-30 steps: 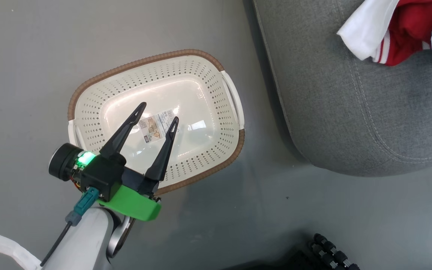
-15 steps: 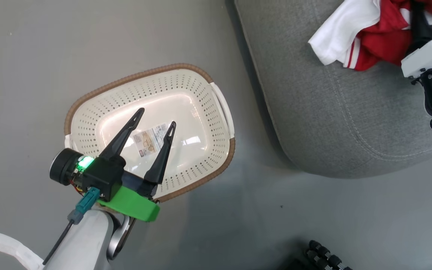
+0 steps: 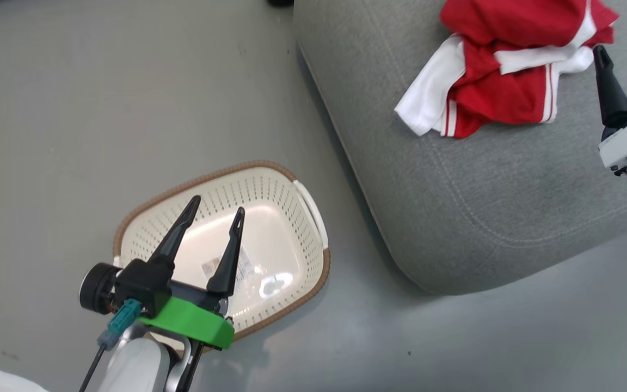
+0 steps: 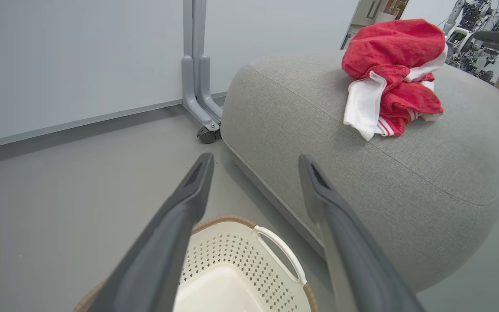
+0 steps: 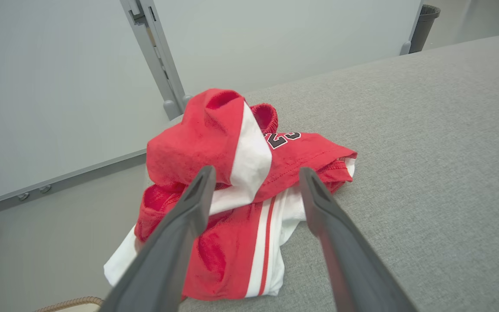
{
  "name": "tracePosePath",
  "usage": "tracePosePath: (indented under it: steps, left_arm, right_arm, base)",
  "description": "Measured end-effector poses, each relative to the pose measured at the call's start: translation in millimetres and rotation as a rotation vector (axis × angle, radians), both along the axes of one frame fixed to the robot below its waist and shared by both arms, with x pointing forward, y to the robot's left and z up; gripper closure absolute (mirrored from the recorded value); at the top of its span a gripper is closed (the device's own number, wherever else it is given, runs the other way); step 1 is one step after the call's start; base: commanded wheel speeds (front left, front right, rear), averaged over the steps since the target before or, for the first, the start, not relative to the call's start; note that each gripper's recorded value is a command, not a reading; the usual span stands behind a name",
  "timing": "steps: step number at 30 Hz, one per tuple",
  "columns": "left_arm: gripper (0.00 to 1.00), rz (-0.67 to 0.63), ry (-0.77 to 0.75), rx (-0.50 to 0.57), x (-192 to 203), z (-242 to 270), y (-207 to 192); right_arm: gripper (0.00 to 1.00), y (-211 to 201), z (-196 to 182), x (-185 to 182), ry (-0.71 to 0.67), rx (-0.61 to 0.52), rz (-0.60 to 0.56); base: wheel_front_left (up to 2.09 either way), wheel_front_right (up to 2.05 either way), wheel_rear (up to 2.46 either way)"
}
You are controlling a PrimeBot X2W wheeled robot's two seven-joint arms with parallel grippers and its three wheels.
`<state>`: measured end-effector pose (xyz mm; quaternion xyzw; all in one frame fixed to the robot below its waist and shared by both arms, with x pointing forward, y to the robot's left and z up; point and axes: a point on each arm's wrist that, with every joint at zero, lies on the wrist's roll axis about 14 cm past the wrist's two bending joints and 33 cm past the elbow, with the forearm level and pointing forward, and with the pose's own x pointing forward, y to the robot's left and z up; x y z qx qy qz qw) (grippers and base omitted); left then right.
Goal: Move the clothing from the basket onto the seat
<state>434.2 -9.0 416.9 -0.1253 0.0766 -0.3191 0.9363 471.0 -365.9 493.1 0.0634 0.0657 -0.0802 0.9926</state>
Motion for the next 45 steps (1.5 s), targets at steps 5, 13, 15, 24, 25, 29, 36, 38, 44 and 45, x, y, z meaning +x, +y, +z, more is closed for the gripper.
tracePosePath:
  steps: [5, 13, 15, 24, 25, 29, 36, 38, 44, 45]
  left_arm:
    - [0.00, 0.051, -0.048, -0.019, -6.0, 28.4, 8.4]
    - [0.00, 0.149, -0.112, -0.041, -22.2, 65.1, 32.4]
    - [0.00, 0.167, -0.128, -0.045, -26.9, 72.9, 37.0]
    - [0.00, 0.296, -0.166, -0.058, -44.7, 92.1, 77.5]
    - [0.00, 0.313, -0.166, -0.061, -46.8, 92.8, 82.7]
    - [0.00, 0.362, -0.167, -0.060, -58.6, 93.9, 98.4]
    - [0.00, 0.496, -0.179, -0.049, -76.5, 96.3, 142.7]
    - [0.00, 0.528, -0.187, -0.044, -81.4, 97.7, 153.2]
    - [0.00, 0.620, -0.182, -0.037, -98.7, 94.7, 182.1]
    - [0.00, 0.628, -0.183, -0.037, -100.4, 94.9, 184.6]
  right_arm:
    - [0.00, 8.7, 60.5, -21.3, -0.169, -0.019, 0.042]
    - [0.00, 54.3, 134.9, -69.6, -0.452, 0.026, 0.128]
    - [0.00, 63.7, 141.5, -82.5, -0.489, 0.041, 0.141]
    - [0.00, 122.9, 123.6, -109.6, -0.523, 0.136, 0.214]
    - [0.00, 128.6, 119.4, -110.3, -0.517, 0.155, 0.220]
    - [0.00, 150.0, 101.9, -111.4, -0.476, 0.164, 0.255]
    - [0.00, 189.9, 84.6, -110.8, -0.443, 0.181, 0.307]
    - [0.00, 198.6, 83.0, -109.8, -0.442, 0.193, 0.314]
    - [0.00, 235.0, 77.7, -108.0, -0.422, 0.191, 0.403]
    - [0.00, 238.4, 77.9, -107.4, -0.422, 0.194, 0.409]
  base:
    - [0.00, 0.00, 0.00]
    - [0.00, 0.00, 0.00]
    - [0.00, 0.00, 0.00]
    - [0.00, 0.00, 0.00]
    - [0.00, 0.00, 0.00]
    - [0.00, 0.00, 0.00]
    - [0.00, 0.00, 0.00]
    - [0.00, 0.00, 0.00]
    - [0.00, 0.00, 0.00]
    - [0.00, 0.00, 0.00]
